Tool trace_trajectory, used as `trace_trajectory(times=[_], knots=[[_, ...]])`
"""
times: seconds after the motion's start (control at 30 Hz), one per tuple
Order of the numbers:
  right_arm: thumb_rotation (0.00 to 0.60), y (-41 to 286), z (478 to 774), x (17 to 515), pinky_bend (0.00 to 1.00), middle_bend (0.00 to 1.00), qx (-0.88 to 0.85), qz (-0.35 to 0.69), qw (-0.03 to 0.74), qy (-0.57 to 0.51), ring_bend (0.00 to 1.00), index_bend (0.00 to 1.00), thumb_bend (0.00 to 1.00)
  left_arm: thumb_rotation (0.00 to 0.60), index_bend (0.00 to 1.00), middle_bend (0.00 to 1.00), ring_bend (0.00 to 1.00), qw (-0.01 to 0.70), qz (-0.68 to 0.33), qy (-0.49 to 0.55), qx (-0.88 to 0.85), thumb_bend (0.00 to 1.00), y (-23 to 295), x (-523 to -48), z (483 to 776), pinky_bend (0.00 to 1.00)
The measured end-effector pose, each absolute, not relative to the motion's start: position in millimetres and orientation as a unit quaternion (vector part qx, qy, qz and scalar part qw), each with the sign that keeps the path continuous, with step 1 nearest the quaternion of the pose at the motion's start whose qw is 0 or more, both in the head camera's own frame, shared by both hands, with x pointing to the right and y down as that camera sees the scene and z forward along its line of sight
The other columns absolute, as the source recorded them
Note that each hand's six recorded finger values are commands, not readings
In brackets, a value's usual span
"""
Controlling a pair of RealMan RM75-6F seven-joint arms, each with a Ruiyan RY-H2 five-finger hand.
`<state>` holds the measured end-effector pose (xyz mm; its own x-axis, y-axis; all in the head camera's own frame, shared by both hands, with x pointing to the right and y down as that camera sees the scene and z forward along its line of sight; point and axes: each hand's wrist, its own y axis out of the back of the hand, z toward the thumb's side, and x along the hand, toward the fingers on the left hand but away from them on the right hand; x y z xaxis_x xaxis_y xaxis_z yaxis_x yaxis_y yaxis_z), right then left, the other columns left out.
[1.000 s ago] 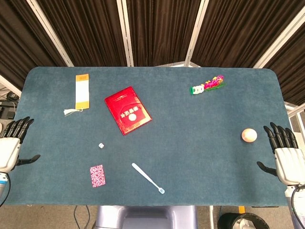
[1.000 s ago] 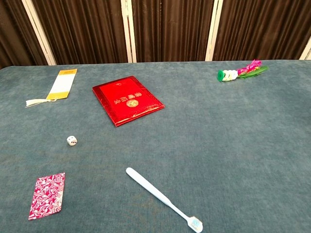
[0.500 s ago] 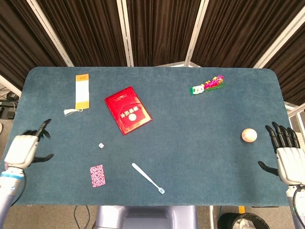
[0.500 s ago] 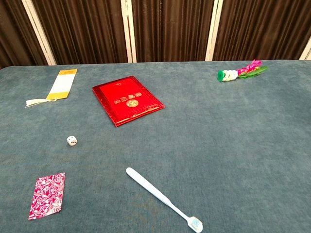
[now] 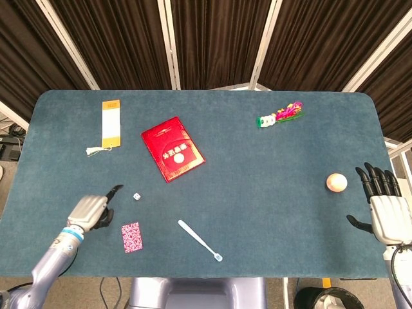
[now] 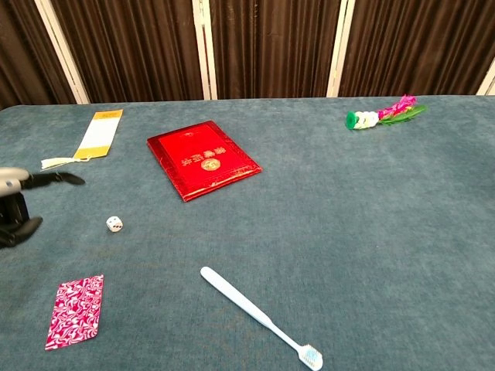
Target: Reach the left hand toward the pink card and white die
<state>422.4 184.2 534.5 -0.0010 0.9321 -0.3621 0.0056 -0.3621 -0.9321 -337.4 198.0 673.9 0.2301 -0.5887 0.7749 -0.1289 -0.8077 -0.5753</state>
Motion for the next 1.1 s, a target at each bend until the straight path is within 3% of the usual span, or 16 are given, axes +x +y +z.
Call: trace_trajectory(times=[1.1], knots=[[0.600, 183, 538, 426, 0.00, 0.00, -0.580, 0.590, 0.395, -0.399, 0.00, 0.00, 0.00, 0.600, 0.00, 0.98, 0.97, 0.165, -0.569, 0.187, -0.783, 0.75, 220, -313, 710, 1.00]])
